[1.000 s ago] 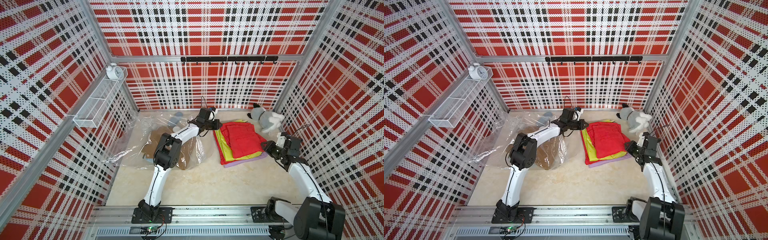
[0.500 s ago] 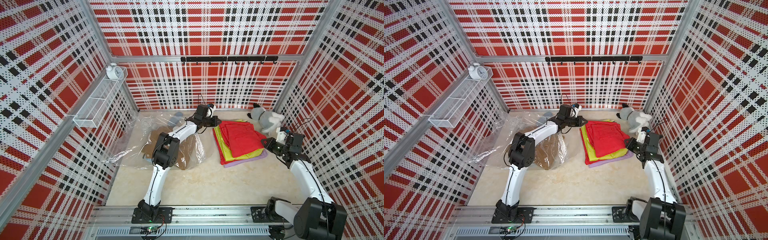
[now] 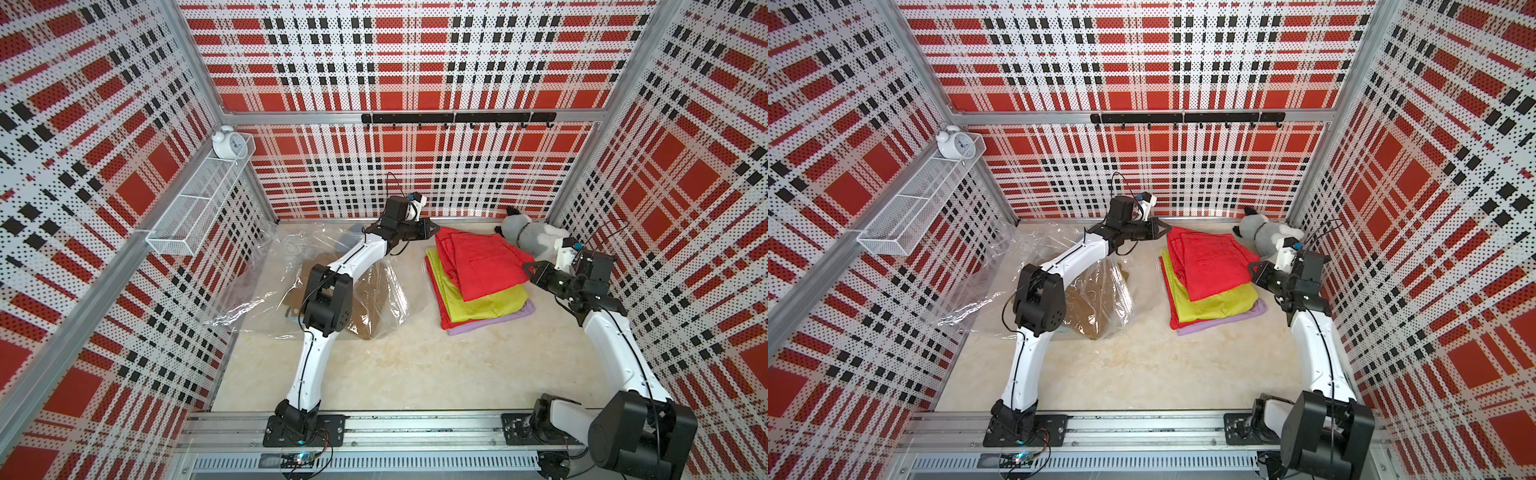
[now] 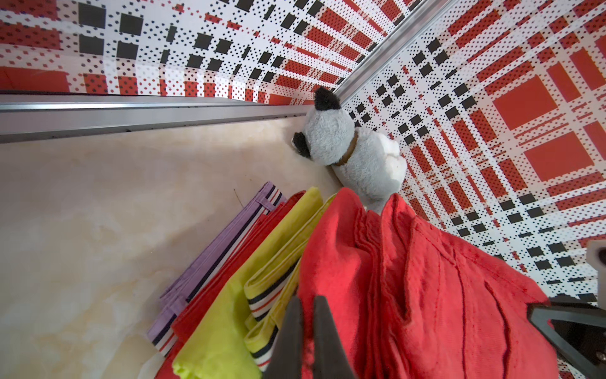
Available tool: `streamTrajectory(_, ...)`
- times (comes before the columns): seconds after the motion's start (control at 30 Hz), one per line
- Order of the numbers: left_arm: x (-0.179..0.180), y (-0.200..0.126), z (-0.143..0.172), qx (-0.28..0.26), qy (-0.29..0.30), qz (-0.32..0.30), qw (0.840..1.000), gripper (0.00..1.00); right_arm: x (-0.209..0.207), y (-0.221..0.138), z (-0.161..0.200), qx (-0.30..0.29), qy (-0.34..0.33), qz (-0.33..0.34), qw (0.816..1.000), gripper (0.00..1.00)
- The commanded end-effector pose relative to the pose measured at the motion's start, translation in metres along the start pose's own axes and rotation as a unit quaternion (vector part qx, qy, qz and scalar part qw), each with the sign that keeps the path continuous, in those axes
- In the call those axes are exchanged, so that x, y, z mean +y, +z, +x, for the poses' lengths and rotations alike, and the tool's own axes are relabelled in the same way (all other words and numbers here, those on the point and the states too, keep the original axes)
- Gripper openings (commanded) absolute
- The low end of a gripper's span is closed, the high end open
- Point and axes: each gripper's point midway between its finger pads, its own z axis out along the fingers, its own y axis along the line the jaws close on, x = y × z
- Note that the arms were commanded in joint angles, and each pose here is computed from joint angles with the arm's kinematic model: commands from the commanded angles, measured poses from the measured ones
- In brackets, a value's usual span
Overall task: Take the trousers out of the vacuum bag
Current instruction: Place the trousers at the center of the board.
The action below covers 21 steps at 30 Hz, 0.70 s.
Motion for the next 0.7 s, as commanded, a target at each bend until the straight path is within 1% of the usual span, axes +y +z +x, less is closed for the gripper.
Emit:
streamTrajectory(0.0,0.026,-0.009,-0.025,-0.034,0.002,-0.020,0.999,0.02,-0.011,0.008,0.020,0.018,0.010,0.009,1.000,0.09)
streamTrajectory(0.2,0.040,-0.005,-0.019,-0.020,-0.007,-0.014,1.000,0.02,-0.038,0.013,0.068,0.061,0.055,0.040,0.996,0.12)
streamTrajectory(0.33,0.043,-0.001,-0.008,-0.006,-0.007,-0.008,1.000,0.02,-0.051,0.012,0.087,0.078,0.068,0.064,0.993,0.18)
streamTrajectory(0.37,0.043,0.000,-0.005,-0.001,-0.007,-0.006,1.000,0.02,-0.054,0.011,0.090,0.080,0.070,0.068,0.992,0.22)
streamTrajectory(0.4,0.044,0.002,0.000,0.004,-0.007,-0.005,1.000,0.02,-0.056,0.012,0.093,0.083,0.074,0.071,0.991,0.31)
streamTrajectory(0.43,0.044,0.002,0.003,0.008,-0.006,-0.005,1.000,0.03,-0.058,0.013,0.095,0.087,0.076,0.074,0.991,0.42)
streamTrajectory(0.47,0.045,0.003,0.006,0.011,-0.005,-0.006,1.000,0.04,-0.060,0.013,0.097,0.092,0.079,0.078,0.990,0.51)
streamTrajectory(0.53,0.048,0.005,0.012,0.018,-0.005,-0.011,1.000,0.04,-0.064,0.014,0.099,0.100,0.080,0.091,0.988,0.56)
streamTrajectory(0.67,0.055,0.004,0.017,0.025,-0.002,-0.027,0.999,0.05,-0.065,0.011,0.087,0.087,0.069,0.103,0.988,0.60)
